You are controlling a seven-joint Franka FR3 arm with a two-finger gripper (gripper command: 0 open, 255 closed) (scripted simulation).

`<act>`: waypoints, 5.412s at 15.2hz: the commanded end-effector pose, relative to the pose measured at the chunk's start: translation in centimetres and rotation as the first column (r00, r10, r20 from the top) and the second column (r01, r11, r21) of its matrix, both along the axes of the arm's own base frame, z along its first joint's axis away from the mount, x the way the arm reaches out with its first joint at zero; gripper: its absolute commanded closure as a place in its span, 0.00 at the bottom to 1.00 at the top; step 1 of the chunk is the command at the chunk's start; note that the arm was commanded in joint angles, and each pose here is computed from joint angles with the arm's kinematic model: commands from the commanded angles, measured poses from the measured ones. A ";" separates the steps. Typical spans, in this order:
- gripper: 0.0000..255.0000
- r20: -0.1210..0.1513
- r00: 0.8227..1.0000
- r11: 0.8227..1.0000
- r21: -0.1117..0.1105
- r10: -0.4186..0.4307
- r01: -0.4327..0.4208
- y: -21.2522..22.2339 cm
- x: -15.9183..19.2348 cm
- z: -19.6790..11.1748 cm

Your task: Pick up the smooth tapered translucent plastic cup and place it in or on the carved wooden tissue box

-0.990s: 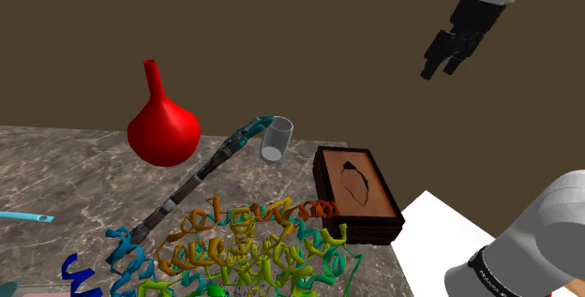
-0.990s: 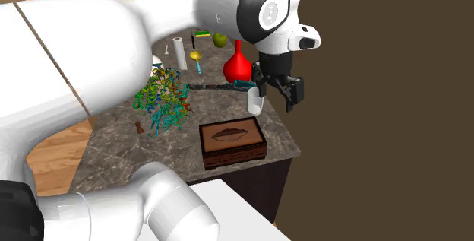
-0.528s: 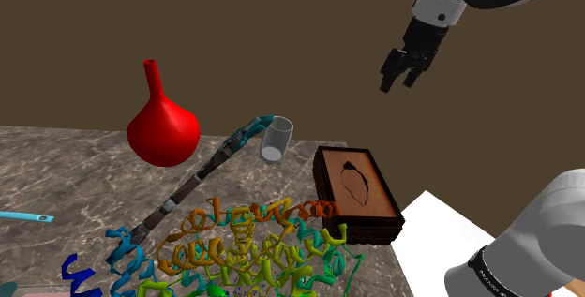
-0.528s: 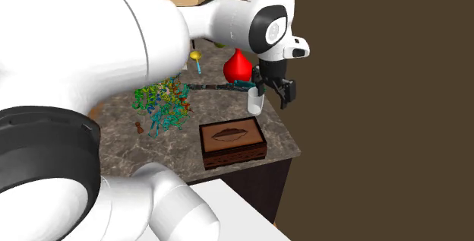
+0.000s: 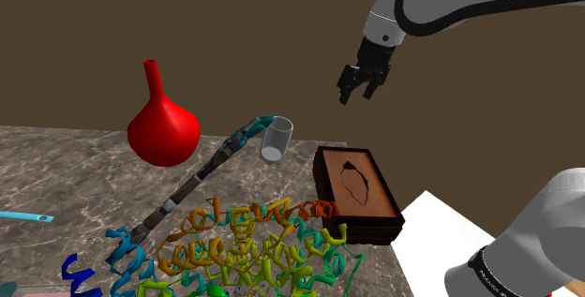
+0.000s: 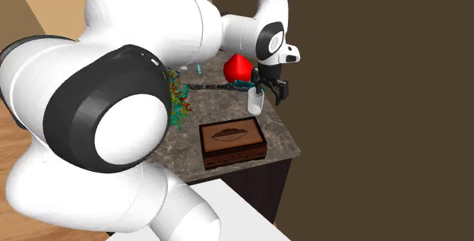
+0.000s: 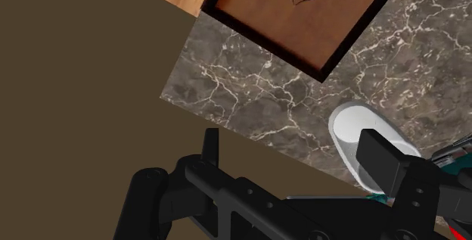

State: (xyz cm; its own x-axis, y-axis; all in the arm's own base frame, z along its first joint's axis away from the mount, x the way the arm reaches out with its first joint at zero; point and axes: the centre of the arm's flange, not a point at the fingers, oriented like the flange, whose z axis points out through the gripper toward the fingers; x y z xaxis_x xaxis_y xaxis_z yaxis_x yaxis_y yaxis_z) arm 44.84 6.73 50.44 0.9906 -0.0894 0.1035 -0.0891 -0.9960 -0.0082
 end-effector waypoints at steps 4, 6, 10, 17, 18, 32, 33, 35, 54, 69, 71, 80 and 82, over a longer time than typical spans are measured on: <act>0.00 -0.004 1.000 1.000 0.019 0.010 -0.010 3.5 4.3 -3.4; 0.00 -0.006 1.000 1.000 0.027 0.014 -0.014 4.9 6.0 -4.8; 0.00 -0.010 1.000 0.999 0.042 0.022 -0.022 7.7 9.4 -7.5; 0.00 -0.014 0.999 0.998 0.055 0.030 -0.029 10.4 12.7 -11.6; 0.00 -0.014 0.999 0.998 0.055 0.030 -0.029 10.5 12.7 -12.1; 1.00 -0.014 0.999 0.998 0.055 0.030 -0.029 10.6 12.9 -14.0; 1.00 -0.014 0.999 0.998 0.055 0.030 -0.029 10.6 12.9 -14.0; 1.00 -0.014 0.999 0.998 0.055 0.030 -0.029 10.6 12.9 -14.0; 1.00 -0.014 0.999 0.998 0.055 0.030 -0.029 10.6 12.9 -6.0; 1.00 -0.014 0.999 0.998 0.055 0.030 -0.029 10.6 12.9 1.9; 1.00 -0.014 0.999 0.998 0.055 0.030 -0.029 10.6 12.9 2.9; 1.00 -0.014 0.999 0.998 0.055 0.030 -0.029 7.6 2.9 4.8; 1.00 -0.014 0.999 0.998 0.055 0.030 -0.029 6.8 0.4 5.2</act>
State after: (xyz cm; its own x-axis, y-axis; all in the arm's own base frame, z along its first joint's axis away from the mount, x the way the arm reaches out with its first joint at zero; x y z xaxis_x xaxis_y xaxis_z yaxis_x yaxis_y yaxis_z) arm 46.45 13.86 55.78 0.9943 -0.0651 0.0843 -0.0600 -0.9963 -0.0620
